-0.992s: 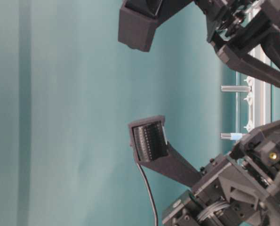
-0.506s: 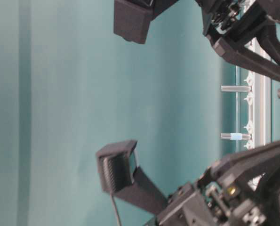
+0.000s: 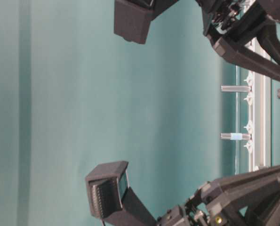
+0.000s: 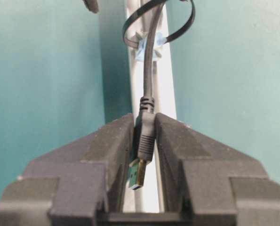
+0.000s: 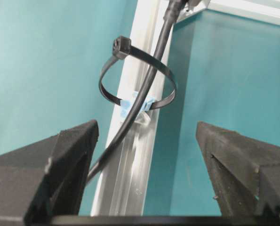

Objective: Insert the wire through the string loop located in the center.
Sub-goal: 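Pull the cable leftward through the loop with the left gripper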

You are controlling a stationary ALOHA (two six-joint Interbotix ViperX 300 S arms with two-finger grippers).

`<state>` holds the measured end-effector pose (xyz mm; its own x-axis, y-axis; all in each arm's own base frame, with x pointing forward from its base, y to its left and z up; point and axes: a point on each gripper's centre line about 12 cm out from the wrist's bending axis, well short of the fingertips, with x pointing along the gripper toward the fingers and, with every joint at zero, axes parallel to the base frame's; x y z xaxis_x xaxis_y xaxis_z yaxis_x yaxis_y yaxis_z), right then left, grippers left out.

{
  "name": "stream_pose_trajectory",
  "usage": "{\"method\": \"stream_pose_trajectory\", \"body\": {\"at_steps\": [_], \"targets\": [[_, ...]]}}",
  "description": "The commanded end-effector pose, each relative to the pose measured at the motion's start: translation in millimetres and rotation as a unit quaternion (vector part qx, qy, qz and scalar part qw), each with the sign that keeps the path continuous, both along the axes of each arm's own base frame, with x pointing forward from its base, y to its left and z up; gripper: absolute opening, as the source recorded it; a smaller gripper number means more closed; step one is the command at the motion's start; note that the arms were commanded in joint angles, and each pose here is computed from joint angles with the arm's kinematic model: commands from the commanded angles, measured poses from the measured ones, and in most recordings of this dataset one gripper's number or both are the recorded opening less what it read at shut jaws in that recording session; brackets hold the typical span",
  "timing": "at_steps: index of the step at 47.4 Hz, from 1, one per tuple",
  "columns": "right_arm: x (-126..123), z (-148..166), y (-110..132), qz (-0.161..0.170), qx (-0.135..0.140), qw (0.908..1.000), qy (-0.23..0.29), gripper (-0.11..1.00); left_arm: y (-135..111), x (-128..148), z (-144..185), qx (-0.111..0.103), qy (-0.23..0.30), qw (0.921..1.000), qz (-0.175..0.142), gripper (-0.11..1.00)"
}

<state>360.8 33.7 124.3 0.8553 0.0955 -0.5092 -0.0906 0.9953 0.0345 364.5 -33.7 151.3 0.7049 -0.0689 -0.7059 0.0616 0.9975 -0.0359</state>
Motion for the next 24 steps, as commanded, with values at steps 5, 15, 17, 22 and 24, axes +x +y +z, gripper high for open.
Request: {"method": "stream_pose_trajectory", "body": {"at_steps": [5, 15, 17, 22, 24], "targets": [[2.4, 12.2, 0.3, 0.0, 0.003, 0.9998, -0.019, 0.84, 1.5, -5.4, 14.8, 0.001, -0.01, 0.9999, -0.001, 0.19], [2.3, 12.0, 0.3, 0.0, 0.002, 0.9998, -0.018, 0.84, 2.7, -22.7, 14.5, 0.0, 0.005, 1.0, 0.0, 0.19], [2.4, 12.0, -0.3, -0.001, 0.002, 0.9998, -0.018, 0.84, 3.1, -26.7, 14.4, -0.002, 0.007, 1.0, 0.001, 0.19], [2.3, 12.0, 0.3, 0.0, 0.002, 0.9998, -0.018, 0.84, 3.9, -36.2, 14.1, -0.007, 0.01, 0.9999, 0.007, 0.19], [2.3, 12.0, 0.3, 0.0, 0.002, 0.9998, -0.018, 0.84, 4.2, -40.4, 13.7, -0.009, 0.011, 0.9999, 0.009, 0.19]]}}
